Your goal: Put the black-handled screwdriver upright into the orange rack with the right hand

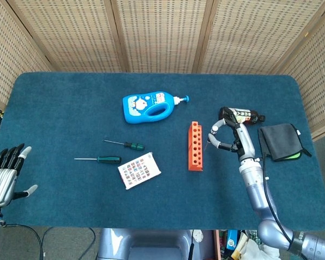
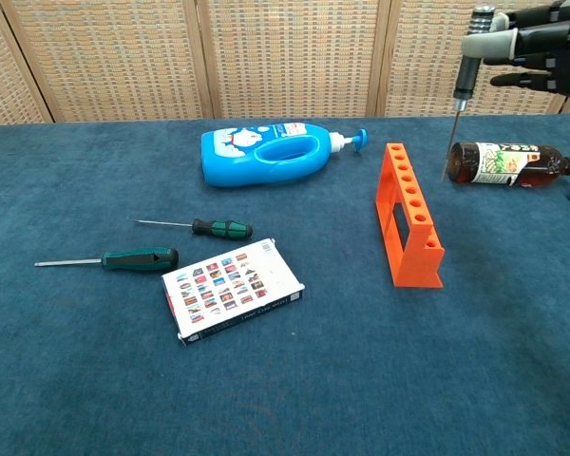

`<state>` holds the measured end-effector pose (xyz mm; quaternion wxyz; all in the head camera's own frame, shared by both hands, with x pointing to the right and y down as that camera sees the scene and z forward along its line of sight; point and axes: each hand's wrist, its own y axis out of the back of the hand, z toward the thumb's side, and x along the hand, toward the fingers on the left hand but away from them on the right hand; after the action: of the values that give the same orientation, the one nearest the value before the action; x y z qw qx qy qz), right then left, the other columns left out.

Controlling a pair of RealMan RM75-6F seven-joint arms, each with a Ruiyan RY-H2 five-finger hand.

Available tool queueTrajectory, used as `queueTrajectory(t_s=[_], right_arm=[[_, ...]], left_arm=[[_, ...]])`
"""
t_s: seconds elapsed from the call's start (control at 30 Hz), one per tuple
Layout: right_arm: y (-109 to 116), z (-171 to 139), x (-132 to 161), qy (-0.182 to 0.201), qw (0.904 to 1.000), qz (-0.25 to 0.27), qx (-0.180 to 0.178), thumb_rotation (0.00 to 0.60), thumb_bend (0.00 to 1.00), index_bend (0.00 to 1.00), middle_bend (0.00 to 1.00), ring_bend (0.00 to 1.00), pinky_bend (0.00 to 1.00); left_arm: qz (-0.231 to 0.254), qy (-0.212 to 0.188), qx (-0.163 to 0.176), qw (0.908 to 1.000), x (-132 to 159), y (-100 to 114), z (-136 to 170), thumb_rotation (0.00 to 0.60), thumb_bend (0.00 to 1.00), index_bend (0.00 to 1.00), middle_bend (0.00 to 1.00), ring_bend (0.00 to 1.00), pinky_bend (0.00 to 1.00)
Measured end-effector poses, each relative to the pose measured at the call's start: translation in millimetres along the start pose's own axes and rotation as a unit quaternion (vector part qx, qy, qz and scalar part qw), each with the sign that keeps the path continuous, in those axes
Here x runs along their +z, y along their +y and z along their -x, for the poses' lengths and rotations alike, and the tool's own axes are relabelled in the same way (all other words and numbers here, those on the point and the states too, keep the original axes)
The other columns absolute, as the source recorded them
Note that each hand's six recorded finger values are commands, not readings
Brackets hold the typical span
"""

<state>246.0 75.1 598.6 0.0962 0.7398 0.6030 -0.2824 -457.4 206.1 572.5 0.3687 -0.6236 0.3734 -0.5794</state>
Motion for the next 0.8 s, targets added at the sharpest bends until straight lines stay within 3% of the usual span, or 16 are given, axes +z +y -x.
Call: queueTrajectory(t_s=[0.8], right_arm=[[-36, 26, 7, 0.004, 0.9995, 0.001, 0.03, 0.6, 0.32, 0.58, 0.0, 0.0, 0.0]], left_arm=[[0.0, 0.006, 0.0, 1.0, 1, 2, -9, 0.6, 0.0, 0.0, 0.0, 0.0, 0.0]])
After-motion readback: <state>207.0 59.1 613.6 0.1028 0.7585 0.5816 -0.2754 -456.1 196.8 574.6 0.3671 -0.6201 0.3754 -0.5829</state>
